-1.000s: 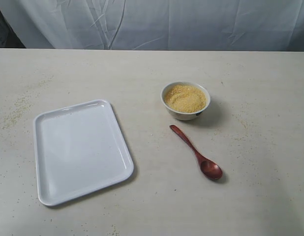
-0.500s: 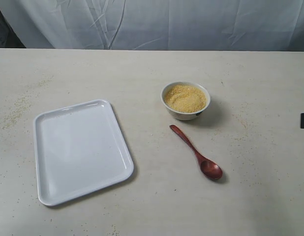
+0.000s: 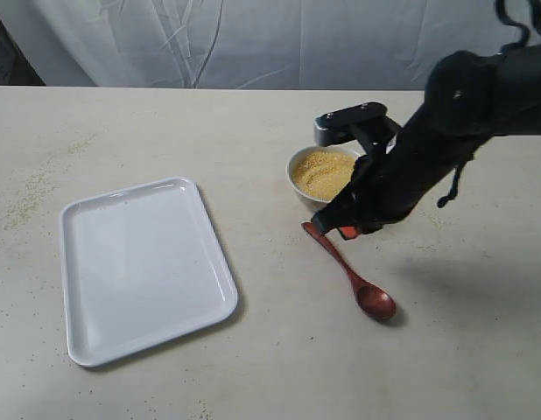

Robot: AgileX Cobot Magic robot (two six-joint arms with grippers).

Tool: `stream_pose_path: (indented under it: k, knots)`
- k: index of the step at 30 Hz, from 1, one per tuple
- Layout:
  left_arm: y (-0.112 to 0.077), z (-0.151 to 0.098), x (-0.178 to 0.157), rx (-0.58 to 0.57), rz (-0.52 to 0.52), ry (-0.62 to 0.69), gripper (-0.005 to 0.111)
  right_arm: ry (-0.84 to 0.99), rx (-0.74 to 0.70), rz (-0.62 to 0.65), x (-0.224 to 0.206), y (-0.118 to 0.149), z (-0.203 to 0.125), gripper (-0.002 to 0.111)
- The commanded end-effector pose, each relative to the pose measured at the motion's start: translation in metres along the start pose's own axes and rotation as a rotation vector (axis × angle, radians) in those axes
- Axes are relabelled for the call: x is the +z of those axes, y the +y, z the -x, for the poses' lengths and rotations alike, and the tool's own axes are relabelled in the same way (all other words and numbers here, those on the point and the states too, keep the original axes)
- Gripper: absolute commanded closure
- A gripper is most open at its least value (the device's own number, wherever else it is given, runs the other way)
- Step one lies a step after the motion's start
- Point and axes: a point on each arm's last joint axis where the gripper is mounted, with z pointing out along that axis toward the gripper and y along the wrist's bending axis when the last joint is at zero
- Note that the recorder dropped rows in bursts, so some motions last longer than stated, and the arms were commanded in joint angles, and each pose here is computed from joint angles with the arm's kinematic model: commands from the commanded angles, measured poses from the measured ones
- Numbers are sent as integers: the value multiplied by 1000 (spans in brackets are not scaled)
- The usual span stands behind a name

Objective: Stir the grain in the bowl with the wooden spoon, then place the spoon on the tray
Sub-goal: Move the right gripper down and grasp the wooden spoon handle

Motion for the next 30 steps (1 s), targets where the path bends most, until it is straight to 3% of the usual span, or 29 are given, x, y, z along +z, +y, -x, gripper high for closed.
stream_pose_path:
  k: [1, 17, 19, 21, 30]
  knots:
    - [0, 0, 0, -1, 4, -9, 107, 15, -24, -76, 25, -4, 15, 73]
    - [0, 0, 0, -1, 4, -9, 107, 79, 68, -45, 74, -8, 8, 73]
    - [0, 0, 0, -1, 4, -9, 107, 79, 68, -45, 74, -8, 8, 84]
    - [0, 0, 0, -1, 4, -9, 107, 91, 68, -41, 72, -8, 8, 109]
    - [0, 0, 0, -1, 4, -9, 107, 156, 176, 51, 10, 10, 4, 108]
